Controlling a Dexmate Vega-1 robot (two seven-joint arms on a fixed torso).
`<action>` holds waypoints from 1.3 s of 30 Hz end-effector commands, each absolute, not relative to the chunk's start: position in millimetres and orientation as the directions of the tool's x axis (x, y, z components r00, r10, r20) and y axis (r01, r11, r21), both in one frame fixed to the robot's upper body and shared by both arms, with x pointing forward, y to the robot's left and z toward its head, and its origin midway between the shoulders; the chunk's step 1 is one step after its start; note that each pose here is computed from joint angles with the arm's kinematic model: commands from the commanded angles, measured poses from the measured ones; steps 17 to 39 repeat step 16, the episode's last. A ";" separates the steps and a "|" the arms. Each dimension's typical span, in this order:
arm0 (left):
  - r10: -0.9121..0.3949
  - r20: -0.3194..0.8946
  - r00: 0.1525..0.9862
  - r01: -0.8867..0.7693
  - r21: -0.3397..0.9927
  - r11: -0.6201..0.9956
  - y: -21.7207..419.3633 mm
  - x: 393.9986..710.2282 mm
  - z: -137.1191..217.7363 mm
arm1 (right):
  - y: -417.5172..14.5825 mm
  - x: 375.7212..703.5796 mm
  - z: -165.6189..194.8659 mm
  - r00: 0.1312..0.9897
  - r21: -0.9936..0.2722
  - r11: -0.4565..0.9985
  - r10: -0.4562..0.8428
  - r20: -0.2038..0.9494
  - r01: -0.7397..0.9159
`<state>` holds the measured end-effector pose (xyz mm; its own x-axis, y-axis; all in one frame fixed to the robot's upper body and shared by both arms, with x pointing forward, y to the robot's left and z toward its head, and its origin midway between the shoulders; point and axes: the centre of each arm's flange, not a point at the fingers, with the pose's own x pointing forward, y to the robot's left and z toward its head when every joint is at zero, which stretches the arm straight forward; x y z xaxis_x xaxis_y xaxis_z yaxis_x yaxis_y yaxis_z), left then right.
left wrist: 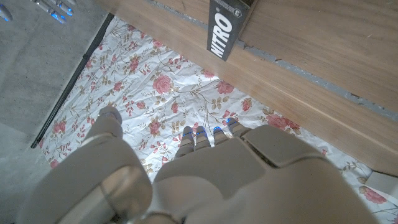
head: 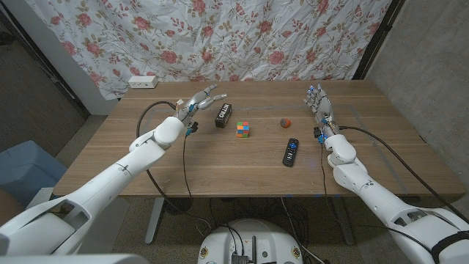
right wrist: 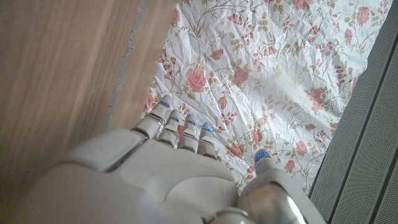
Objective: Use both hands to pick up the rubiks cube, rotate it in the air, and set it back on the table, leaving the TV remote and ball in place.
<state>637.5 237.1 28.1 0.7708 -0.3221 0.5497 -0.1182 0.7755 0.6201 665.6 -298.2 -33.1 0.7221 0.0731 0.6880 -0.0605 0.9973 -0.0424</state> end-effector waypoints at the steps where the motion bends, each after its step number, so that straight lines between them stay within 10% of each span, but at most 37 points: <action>1: -0.234 0.621 0.748 -0.093 0.446 0.890 239.0 645.7 12.8 | -299.8 670.3 -40.1 0.739 -0.006 0.996 0.070 0.670 -0.088; 16: -0.115 0.667 0.736 -0.043 0.215 0.976 247.5 651.0 -11.0 | -294.1 680.9 -29.2 0.755 -0.020 0.995 0.088 0.650 -0.099; 39: -0.115 0.667 0.736 -0.043 0.215 0.976 247.5 651.0 -11.0 | -294.1 680.9 -29.2 0.755 -0.020 0.995 0.088 0.650 -0.099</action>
